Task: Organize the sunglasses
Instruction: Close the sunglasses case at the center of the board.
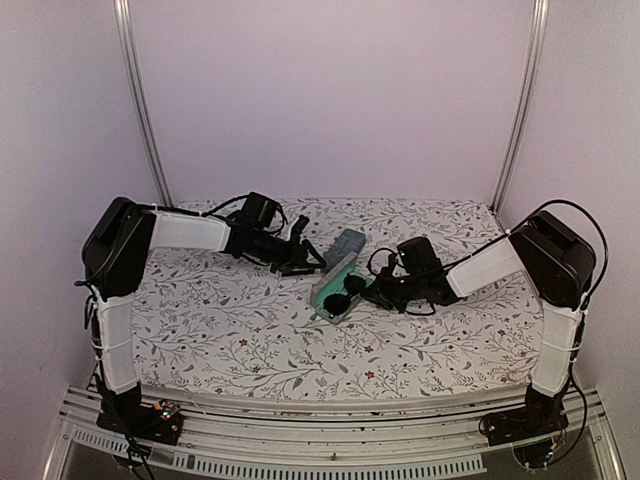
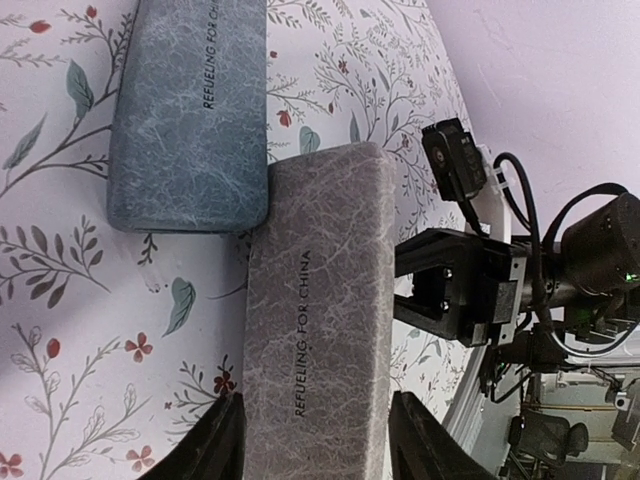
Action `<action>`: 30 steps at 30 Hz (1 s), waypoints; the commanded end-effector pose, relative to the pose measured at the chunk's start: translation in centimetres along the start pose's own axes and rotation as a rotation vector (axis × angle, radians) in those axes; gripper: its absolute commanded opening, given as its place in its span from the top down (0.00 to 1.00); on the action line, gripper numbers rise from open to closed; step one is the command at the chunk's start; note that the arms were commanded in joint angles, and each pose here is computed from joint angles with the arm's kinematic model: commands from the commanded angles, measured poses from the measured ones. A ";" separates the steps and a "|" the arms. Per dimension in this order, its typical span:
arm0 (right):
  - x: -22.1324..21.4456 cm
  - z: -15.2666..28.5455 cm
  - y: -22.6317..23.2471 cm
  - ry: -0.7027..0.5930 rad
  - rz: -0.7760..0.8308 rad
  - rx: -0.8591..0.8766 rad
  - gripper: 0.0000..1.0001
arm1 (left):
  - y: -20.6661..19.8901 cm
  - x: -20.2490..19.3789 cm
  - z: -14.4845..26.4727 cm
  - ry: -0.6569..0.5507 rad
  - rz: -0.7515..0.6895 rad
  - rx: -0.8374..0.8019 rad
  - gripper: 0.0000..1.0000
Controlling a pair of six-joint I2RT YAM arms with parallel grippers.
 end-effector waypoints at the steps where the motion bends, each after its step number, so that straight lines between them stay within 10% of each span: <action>1: 0.5 -0.2 0.2 -0.005 0.026 0.001 0.87 | -1.1 0.5 1.0 -0.020 -0.038 -0.040 0.48; 30: -2.4 0.9 -2.5 0.104 0.008 -0.056 0.92 | -1.8 -2.1 -1.3 0.048 -0.068 -0.022 0.53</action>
Point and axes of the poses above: each gripper's point midway between its finger pads, its own z axis back along the fingers, its own y axis along the line the jaws close on, x = y × z, the point moved 2 cm from there along z, back along the fingers, and after that the axes turned 13 degrees about -z, right-handed, at the moved point
